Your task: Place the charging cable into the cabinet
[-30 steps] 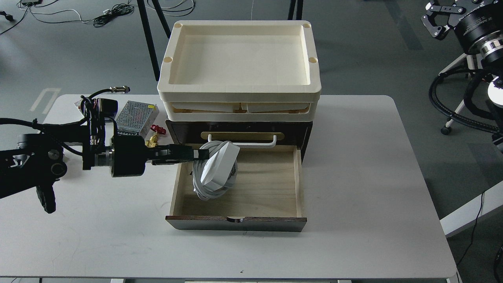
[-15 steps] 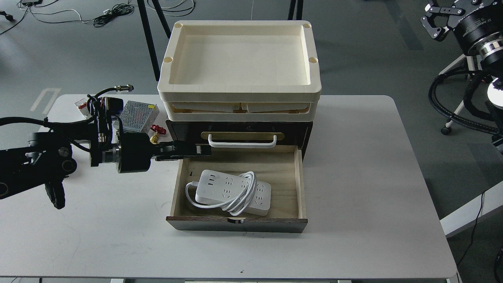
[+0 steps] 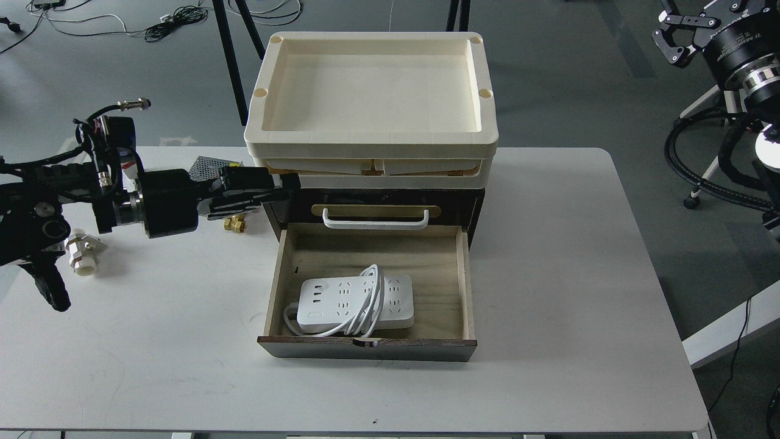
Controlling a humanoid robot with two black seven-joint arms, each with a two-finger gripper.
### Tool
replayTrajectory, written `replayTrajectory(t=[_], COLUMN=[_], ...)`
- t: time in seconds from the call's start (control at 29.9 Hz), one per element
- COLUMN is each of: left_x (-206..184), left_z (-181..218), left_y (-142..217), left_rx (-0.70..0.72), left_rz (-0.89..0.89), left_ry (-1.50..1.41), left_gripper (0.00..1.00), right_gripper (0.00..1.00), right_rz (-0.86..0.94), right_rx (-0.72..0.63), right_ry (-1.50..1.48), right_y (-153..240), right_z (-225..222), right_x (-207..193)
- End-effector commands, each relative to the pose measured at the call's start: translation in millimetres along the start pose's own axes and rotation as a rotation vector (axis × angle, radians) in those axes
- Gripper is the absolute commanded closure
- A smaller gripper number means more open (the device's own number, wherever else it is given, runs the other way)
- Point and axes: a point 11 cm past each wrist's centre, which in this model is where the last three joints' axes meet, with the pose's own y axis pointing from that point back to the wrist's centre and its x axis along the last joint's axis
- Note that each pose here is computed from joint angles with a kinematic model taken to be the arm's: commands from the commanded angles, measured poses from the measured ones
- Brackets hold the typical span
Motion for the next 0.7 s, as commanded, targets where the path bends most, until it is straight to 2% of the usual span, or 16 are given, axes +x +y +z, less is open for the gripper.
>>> replayTrajectory(t=[0.0,0.2,0.37,0.43,0.53,0.67], left_x=[25,91,158,182,209,219], left_z=[19,39,44,36,16,-21], left_y=[19,53,103,121,148,153], left_rx=[-0.075,-0.208,-0.353,-0.411,-0.491,-0.557], left_rz=[0.081,0.344,0.644,0.775,0.975,1.168], left_ry=[0.094,0.183,0.260,0.300,0.376,0.511], left_gripper=[0.44,0.41,0.38,0.35,0.26,0.23], right_gripper=[0.01,0.01,0.01,0.01,0.01,0.01], right_rz=[-0.001,-0.005,-0.032,-0.061,-0.060,-0.078], right_rx=[0.002,0.004,0.007,0.003,-0.009,-0.011], right_ry=[0.000,-0.001,-0.011,-0.018,-0.041,-0.080], right_y=[0,-1,-2,0,6,4], right_z=[-1,-1,0,2,13,25], right_x=[0,-1,-7,-10,-6,-16])
